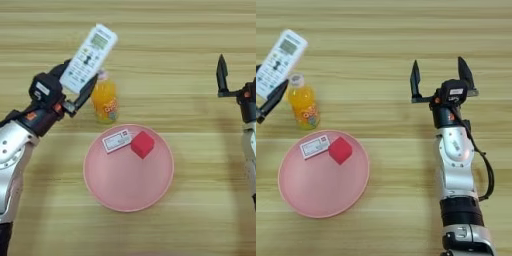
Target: Move the objects on the table
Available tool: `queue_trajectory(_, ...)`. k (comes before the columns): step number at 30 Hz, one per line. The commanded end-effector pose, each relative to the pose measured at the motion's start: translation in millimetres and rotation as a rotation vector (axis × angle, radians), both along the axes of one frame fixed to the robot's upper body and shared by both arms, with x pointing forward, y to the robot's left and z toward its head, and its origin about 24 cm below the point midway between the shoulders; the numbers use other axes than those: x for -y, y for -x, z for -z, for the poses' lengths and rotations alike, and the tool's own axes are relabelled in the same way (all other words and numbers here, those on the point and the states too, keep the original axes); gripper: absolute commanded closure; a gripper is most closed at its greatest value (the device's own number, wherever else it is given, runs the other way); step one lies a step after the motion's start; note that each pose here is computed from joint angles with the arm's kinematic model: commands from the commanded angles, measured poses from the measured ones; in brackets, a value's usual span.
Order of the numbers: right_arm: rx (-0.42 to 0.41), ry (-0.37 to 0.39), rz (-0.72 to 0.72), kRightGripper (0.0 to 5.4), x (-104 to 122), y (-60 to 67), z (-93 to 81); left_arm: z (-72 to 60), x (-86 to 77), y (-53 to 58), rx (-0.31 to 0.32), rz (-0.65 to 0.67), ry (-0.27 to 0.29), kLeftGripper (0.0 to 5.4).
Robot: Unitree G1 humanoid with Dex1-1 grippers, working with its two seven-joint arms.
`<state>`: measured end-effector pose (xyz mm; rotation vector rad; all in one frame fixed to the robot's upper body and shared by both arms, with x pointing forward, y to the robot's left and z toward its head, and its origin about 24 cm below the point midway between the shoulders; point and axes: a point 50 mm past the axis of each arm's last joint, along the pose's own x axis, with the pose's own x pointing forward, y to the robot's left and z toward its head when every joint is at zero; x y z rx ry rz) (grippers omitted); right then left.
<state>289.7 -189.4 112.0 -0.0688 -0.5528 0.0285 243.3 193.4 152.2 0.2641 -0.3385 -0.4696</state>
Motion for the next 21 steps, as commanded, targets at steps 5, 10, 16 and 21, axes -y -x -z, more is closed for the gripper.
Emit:
queue_trajectory(5, 0.019, -0.007, 0.004, 0.00, 1.8, -1.1, -4.8, -5.1, -19.1, -11.7, -0.011, -0.151, 0.095, 2.54)
queue_trajectory(10, 0.020, -0.006, 0.004, 0.00, 1.4, -1.4, -5.0, 24.0, -25.3, -18.9, -0.184, -0.218, 0.008, 2.54)
queue_trajectory(16, 0.021, -0.003, 0.005, 0.00, 1.1, -1.3, -5.2, 47.9, -31.6, -21.1, -0.293, -0.247, -0.034, 2.54)
queue_trajectory(21, 0.021, -0.004, 0.006, 0.00, 1.1, -1.5, -5.2, 74.2, -36.5, -19.7, -0.401, -0.262, -0.064, 2.54)
